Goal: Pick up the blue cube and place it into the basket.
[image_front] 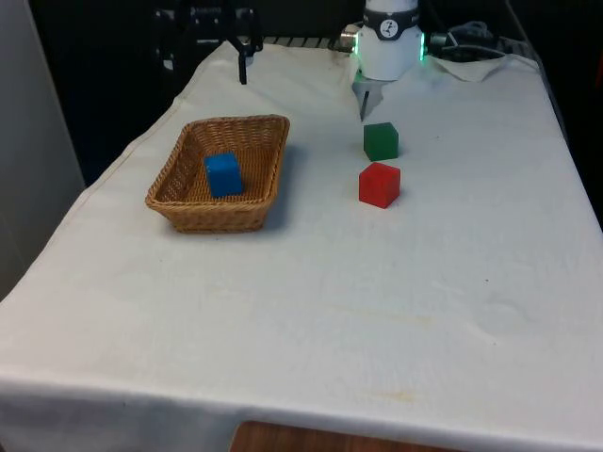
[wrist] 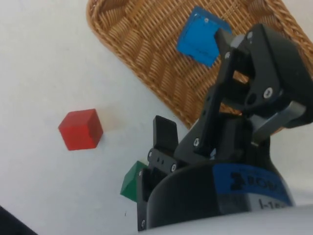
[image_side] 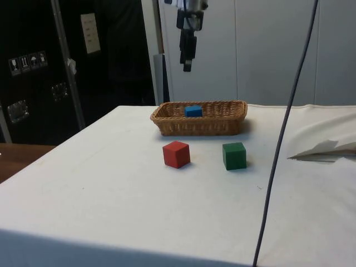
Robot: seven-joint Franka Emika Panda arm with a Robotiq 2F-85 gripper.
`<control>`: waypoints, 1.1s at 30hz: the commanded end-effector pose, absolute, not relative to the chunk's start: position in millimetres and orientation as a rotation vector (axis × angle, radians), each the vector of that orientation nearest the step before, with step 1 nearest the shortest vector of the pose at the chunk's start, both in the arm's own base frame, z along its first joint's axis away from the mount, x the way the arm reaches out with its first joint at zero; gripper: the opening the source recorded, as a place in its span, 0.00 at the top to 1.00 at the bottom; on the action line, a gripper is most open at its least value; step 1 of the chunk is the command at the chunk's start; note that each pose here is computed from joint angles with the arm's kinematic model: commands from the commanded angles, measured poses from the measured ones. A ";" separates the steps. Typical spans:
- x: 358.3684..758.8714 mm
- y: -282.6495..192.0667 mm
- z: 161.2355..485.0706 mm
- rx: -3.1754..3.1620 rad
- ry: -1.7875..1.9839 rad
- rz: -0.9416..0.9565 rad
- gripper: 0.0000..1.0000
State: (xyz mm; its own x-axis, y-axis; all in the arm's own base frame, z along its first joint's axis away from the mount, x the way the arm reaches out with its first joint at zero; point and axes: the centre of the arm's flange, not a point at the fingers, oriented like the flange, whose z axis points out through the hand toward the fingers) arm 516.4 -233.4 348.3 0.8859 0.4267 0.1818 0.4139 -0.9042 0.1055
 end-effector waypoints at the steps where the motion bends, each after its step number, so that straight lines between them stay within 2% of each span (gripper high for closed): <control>1: 516.6 -232.4 353.8 2.986 0.663 0.305 0.00; 17: 519.3 -213.6 393.3 2.989 0.681 0.384 0.00; 33: 523.2 -196.6 412.0 2.991 0.697 0.435 0.00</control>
State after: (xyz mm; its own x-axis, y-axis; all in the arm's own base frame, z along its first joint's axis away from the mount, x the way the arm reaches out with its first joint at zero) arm 523.5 -197.2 410.8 0.8574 0.4405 0.2663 0.4303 -0.8973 0.0988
